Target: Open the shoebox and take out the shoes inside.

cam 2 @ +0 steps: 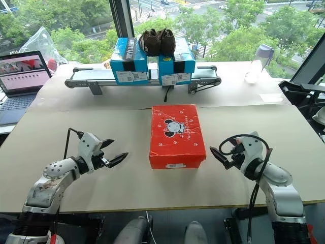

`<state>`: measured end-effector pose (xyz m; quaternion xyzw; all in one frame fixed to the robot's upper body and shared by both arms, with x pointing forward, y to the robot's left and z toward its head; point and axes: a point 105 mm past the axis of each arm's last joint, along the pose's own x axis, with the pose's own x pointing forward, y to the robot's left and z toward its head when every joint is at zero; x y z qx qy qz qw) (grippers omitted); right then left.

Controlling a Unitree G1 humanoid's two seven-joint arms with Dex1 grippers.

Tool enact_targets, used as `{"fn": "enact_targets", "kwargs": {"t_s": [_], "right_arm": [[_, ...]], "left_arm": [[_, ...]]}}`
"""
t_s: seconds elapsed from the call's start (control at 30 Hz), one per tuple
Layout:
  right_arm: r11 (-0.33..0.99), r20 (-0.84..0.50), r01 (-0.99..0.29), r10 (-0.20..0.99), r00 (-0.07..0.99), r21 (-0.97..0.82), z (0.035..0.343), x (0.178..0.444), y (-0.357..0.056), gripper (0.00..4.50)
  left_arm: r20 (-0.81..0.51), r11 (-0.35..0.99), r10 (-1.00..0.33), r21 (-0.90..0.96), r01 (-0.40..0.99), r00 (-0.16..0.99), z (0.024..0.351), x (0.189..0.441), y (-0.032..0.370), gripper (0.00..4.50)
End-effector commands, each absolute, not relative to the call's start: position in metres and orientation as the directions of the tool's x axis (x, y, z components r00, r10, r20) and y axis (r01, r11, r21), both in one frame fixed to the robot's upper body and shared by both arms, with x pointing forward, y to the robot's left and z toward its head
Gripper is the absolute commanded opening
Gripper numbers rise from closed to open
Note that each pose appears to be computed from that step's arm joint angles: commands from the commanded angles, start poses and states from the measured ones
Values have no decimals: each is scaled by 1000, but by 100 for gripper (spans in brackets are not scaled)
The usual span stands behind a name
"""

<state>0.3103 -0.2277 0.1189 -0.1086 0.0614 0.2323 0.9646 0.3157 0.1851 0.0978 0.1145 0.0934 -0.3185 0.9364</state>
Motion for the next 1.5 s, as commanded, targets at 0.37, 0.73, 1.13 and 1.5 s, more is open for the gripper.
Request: {"fn": "enact_targets", "kwargs": {"t_s": [0.37, 0.73, 1.13, 1.5], "right_arm": [[808, -184, -450, 411, 893, -380, 160, 322, -262, 448], [745, -280, -549, 473, 835, -379, 146, 322, -260, 448], [702, -296, -638, 565, 770, -317, 135, 322, -242, 170], [544, -352, -810, 730, 585, -219, 114, 329, -190, 7]], "left_arm": [[-208, 630, -705, 255, 734, 678, 214, 317, 198, 450], [-314, 364, -829, 326, 872, 464, 307, 277, 177, 450], [-295, 352, -852, 291, 890, 433, 309, 275, 179, 450], [-157, 358, -898, 283, 890, 412, 329, 270, 179, 450]]}}
